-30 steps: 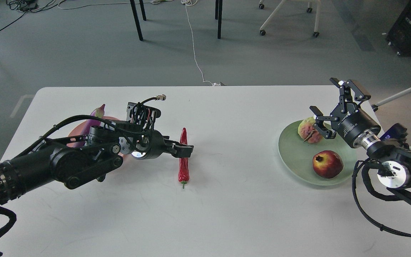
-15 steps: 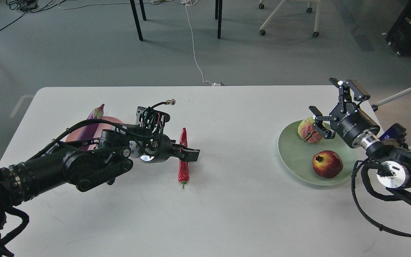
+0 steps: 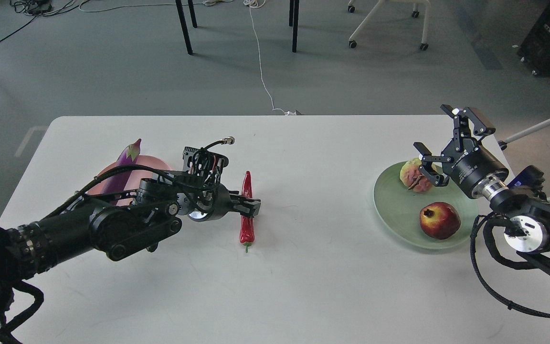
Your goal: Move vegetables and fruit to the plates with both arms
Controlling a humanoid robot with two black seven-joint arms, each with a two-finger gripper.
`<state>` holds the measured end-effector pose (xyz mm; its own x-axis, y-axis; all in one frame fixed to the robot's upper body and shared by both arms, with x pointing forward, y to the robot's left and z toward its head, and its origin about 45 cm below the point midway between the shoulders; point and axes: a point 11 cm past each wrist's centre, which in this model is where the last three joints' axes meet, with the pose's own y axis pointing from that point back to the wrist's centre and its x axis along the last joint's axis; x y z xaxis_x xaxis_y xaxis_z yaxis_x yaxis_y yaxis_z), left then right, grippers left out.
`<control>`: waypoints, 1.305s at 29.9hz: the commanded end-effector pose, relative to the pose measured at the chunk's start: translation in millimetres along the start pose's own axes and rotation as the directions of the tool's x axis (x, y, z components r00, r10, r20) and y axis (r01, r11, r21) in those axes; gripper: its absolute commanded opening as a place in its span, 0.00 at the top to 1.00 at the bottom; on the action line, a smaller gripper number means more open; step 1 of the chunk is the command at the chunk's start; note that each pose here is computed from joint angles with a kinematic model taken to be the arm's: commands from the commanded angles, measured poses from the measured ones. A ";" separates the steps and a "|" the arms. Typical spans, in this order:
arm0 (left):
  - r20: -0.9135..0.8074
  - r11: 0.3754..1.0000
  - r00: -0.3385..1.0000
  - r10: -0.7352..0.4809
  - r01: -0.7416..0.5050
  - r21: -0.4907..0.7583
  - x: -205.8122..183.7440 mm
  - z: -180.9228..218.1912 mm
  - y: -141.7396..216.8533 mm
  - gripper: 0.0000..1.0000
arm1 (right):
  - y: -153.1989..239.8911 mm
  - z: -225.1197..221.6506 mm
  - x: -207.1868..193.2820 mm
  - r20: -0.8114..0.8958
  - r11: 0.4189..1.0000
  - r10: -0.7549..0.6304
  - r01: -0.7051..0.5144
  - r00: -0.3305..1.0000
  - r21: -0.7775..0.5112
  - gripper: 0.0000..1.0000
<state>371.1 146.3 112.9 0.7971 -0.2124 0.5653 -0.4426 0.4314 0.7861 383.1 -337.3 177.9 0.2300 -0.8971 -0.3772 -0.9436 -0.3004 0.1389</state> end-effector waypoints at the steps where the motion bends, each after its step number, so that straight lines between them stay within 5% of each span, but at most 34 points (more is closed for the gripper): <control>1: -0.001 1.000 1.000 0.004 -0.004 0.011 1.8 -1.1 0.5 0.87 | -0.6 -0.9 -0.4 0.001 1.000 -0.001 0.001 1.000 0.002 0.02; 13: 0.042 0.997 0.997 0.057 -0.059 0.045 31.2 -29.7 42.1 0.89 | -0.9 -0.4 -1.5 0.002 1.000 -0.003 0.003 1.000 0.002 0.02; 25: 0.075 0.965 0.996 0.057 -0.075 0.250 30.4 -135.6 121.6 0.85 | -2.1 2.3 -4.7 0.007 1.000 -0.011 0.011 1.000 -0.001 0.02; 29: 0.077 0.963 0.995 0.055 -0.073 0.259 27.7 -143.1 127.5 0.73 | -2.6 3.2 -5.8 0.009 1.000 -0.013 0.013 1.000 -0.002 0.02; 35: 0.073 0.963 0.995 0.062 -0.079 0.258 28.0 -143.4 127.5 0.18 | -3.1 2.7 -6.6 0.009 1.000 -0.015 0.015 1.000 -0.001 0.02; 39: 0.066 0.964 0.995 0.080 -0.094 0.247 33.1 -140.7 129.3 0.11 | -3.4 2.1 -6.9 0.009 1.000 -0.016 0.016 1.000 0.000 0.02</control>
<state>396.4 321.0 194.1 0.7359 -0.2438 0.6317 -0.5967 0.2075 0.7752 383.8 -329.6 177.4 0.2415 -0.8894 -0.3880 -0.9399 -0.3139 0.1345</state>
